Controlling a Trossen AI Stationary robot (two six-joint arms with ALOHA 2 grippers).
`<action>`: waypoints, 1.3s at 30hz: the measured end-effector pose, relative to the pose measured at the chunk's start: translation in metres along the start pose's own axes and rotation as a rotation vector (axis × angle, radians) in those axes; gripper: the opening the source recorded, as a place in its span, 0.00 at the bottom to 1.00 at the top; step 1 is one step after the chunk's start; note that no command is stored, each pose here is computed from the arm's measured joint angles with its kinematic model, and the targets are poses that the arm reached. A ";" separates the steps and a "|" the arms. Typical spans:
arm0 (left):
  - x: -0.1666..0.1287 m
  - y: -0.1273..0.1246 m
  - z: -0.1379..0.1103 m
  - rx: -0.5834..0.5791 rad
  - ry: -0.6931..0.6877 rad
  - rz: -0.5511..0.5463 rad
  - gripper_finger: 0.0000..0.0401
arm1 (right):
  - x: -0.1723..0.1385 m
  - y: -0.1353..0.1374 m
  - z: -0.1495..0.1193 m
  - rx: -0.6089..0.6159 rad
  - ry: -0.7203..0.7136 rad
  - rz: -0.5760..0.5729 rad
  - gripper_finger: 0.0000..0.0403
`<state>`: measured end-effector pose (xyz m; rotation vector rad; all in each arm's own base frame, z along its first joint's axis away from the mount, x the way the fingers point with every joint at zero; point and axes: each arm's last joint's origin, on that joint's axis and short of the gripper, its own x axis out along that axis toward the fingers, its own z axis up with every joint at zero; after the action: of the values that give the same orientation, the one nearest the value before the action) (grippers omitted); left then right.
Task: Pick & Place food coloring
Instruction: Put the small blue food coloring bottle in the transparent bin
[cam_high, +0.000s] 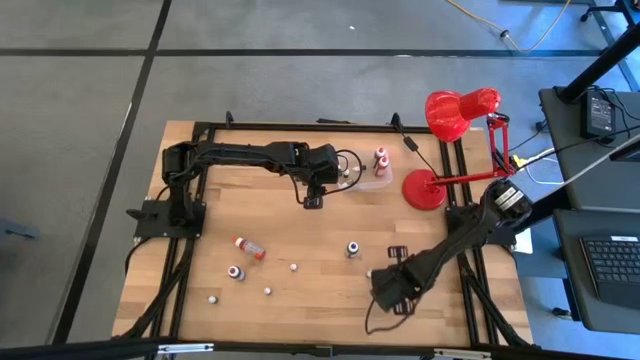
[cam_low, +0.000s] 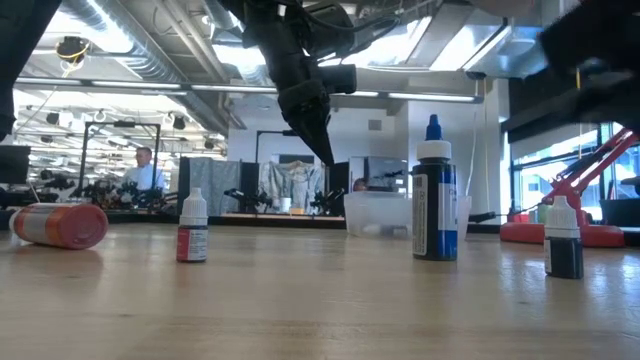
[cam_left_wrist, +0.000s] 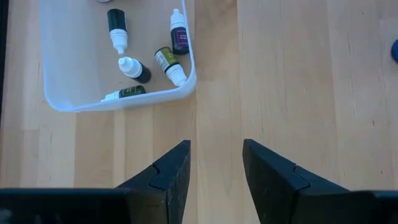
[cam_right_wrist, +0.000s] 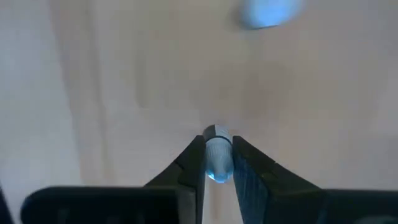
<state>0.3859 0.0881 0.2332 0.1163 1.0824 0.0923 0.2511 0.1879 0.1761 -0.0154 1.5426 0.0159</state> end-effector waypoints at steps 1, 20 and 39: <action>0.000 0.000 0.000 0.000 0.001 0.000 0.36 | -0.006 -0.006 0.000 0.011 -0.008 -0.017 0.16; -0.025 0.006 -0.015 -0.218 0.113 0.000 0.36 | -0.017 -0.146 0.020 0.422 -0.649 -0.508 0.17; -0.029 -0.010 -0.026 -0.409 0.259 0.074 0.35 | -0.018 -0.269 0.041 0.561 -0.771 -0.360 0.17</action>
<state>0.3499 0.0759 0.2454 -0.2297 1.2960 0.4015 0.2965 -0.0806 0.1950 0.1441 0.7167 -0.6276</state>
